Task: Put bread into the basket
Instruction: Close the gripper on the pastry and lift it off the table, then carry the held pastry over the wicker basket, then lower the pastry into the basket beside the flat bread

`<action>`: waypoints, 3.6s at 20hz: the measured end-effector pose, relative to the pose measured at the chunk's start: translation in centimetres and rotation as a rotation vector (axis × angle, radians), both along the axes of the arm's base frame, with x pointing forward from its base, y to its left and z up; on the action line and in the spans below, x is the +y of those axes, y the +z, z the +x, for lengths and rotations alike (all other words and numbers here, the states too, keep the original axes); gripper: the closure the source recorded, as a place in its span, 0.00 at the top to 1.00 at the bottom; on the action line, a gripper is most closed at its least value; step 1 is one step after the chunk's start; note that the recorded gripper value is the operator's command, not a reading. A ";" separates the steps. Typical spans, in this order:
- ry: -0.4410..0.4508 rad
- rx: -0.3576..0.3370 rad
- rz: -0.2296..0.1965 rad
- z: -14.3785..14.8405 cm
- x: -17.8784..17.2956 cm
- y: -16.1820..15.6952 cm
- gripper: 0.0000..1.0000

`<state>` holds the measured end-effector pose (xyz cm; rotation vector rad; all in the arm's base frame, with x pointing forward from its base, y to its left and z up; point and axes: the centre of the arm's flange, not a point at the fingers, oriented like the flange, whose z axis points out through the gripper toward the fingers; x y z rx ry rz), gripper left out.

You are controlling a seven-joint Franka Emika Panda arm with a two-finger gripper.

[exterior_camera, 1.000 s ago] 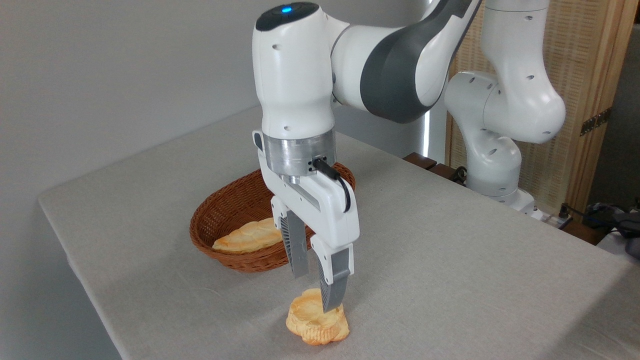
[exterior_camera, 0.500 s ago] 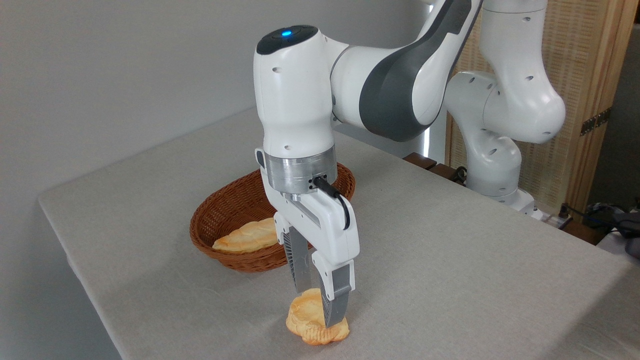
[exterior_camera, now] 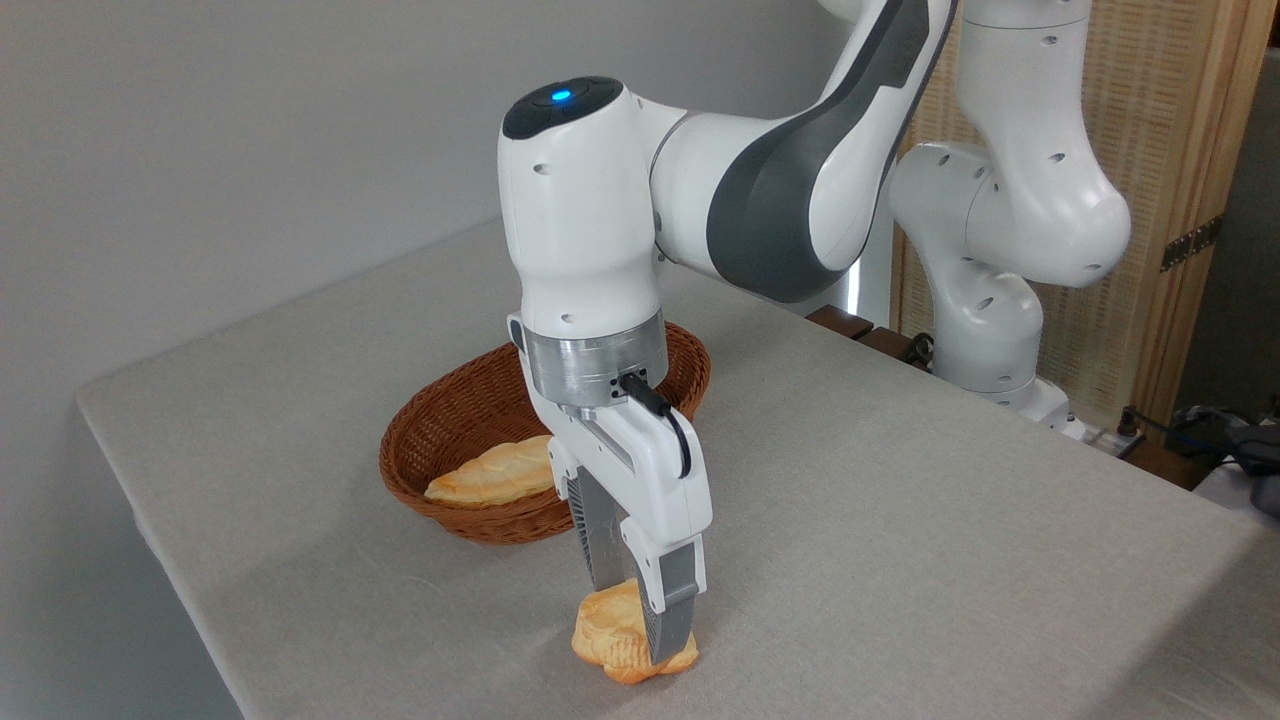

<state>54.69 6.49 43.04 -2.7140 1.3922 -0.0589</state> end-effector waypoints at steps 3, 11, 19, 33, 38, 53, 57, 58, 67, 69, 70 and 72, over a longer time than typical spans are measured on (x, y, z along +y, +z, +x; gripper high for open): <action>-0.006 0.009 0.000 0.1 -0.3 -0.5 0.99; -0.030 0.021 0.002 0.1 -0.7 -1.1 0.42; -0.085 0.029 0.004 0.0 -0.7 -1.3 0.42; -0.057 -0.043 -0.031 -0.4 -0.8 2.3 0.48; 0.014 -0.113 -0.115 -0.4 -1.5 5.9 0.53; -0.015 0.012 -0.132 -3.7 -19.6 8.4 0.69; 0.016 0.020 -0.128 -4.7 -23.3 8.3 1.00; 0.037 0.023 -0.128 -5.0 -24.0 8.1 1.00; 0.070 0.054 -0.117 -5.6 -25.0 7.6 1.00; 0.075 0.054 -0.118 -5.5 -24.8 7.6 1.00; 0.080 0.053 -0.117 -5.4 -24.5 7.6 1.00; 0.089 0.045 -0.102 -5.1 -23.6 7.7 1.00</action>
